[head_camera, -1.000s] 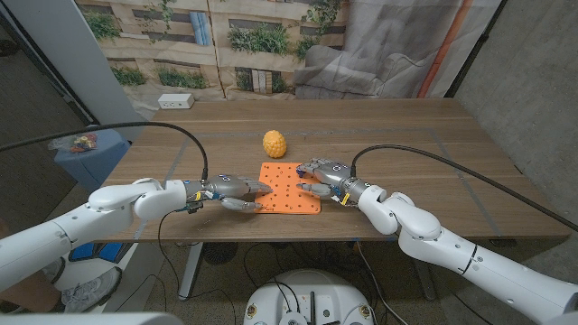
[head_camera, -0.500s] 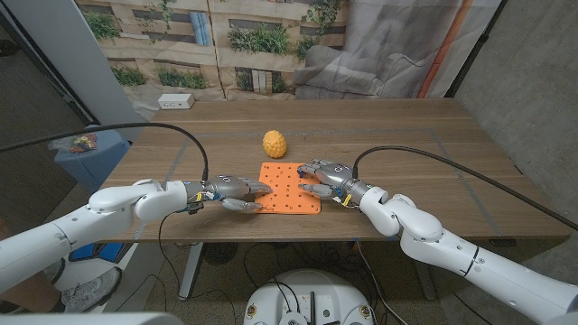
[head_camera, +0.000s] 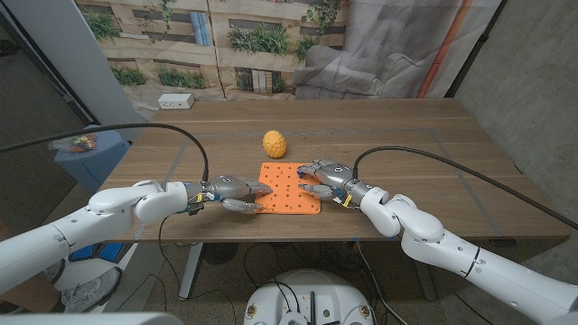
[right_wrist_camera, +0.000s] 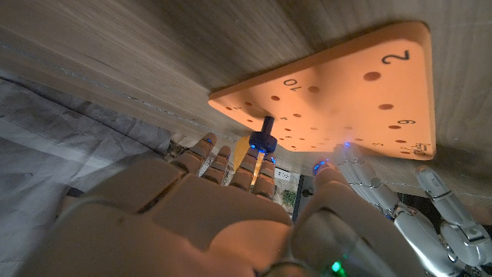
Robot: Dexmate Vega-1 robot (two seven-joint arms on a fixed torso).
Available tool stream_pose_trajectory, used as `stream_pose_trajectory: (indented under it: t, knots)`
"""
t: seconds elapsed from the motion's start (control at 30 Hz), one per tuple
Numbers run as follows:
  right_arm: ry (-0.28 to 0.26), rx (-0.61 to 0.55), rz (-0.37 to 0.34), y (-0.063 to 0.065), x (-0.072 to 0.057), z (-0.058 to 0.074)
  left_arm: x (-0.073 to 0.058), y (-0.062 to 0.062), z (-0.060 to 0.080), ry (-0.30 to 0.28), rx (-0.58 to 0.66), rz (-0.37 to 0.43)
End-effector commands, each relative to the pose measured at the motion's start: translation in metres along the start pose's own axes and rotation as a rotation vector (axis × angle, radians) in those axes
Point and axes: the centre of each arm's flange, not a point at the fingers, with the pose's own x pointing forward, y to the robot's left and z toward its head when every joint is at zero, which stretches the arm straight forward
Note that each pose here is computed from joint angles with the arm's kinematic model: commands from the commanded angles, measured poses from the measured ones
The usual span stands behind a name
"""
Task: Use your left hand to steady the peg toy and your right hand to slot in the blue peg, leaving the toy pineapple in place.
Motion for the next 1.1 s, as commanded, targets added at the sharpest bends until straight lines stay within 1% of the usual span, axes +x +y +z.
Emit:
stream_pose_trajectory:
  t: [0.03, 0.23, 0.37, 0.6, 0.7, 1.1]
  knots:
    - [0.000, 0.002, 0.040, 0.0010, 0.0019, 0.0020, -0.0005, -0.0003, 0.0019, -0.002, -0.005, 0.009]
    - [0.003, 0.012, 0.074, 0.0009, 0.0043, 0.0028, -0.0001, -0.0007, 0.0018, -0.001, -0.005, 0.012]
    - [0.010, 0.021, 0.075, 0.0012, 0.0053, 0.0032, -0.0001, -0.0013, 0.0019, -0.003, -0.004, 0.012]
    - [0.015, 0.041, 0.101, 0.0030, 0.0069, 0.0041, -0.0006, -0.0025, 0.0019, -0.003, -0.007, 0.013]
    - [0.010, 0.049, 0.127, 0.0035, 0.0074, 0.0042, -0.0015, -0.0035, 0.0017, -0.004, -0.007, 0.012]
    - [0.018, 0.076, 0.143, 0.0059, 0.0095, 0.0046, -0.0013, -0.0044, 0.0004, -0.006, -0.007, 0.017]
